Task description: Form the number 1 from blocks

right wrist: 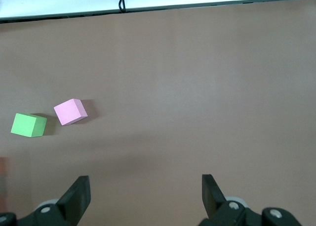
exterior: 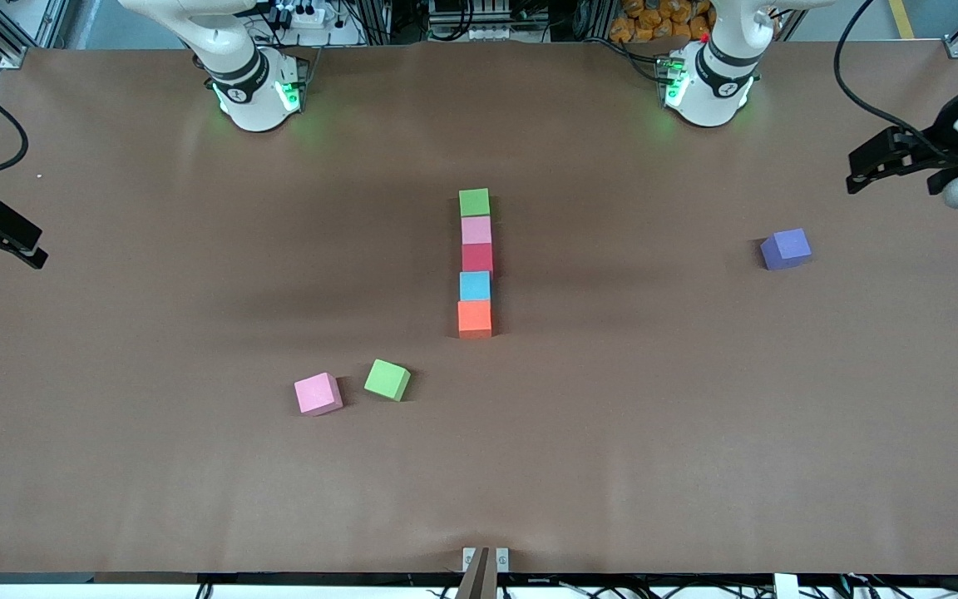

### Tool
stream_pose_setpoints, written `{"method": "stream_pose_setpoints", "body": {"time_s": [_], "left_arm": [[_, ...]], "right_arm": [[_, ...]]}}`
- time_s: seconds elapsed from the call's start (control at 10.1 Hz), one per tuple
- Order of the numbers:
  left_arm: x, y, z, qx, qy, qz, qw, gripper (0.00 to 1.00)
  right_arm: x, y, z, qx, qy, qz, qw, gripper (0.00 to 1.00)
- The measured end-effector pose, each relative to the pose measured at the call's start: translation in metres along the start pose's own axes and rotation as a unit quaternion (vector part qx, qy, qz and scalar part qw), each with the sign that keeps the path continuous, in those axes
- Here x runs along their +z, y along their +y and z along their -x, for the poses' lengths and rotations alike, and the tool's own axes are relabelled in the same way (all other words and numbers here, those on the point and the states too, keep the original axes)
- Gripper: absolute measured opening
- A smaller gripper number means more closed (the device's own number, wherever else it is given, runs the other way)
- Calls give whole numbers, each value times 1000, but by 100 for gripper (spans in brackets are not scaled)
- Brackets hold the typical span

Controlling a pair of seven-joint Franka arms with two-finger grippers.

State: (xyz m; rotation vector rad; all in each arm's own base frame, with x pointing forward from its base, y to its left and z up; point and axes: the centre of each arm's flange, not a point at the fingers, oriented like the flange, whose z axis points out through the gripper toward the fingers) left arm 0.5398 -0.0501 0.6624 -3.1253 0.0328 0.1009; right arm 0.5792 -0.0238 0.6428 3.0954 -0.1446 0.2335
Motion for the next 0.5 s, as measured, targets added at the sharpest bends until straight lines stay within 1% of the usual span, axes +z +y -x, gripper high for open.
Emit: {"method": "stream_pose_setpoints", "body": {"time_s": [0.5], "left_arm": [[0, 4, 0, 4, -1, 0, 1000, 100]], "right_arm": [[0, 0, 0, 0, 0, 0, 1000, 100]]}}
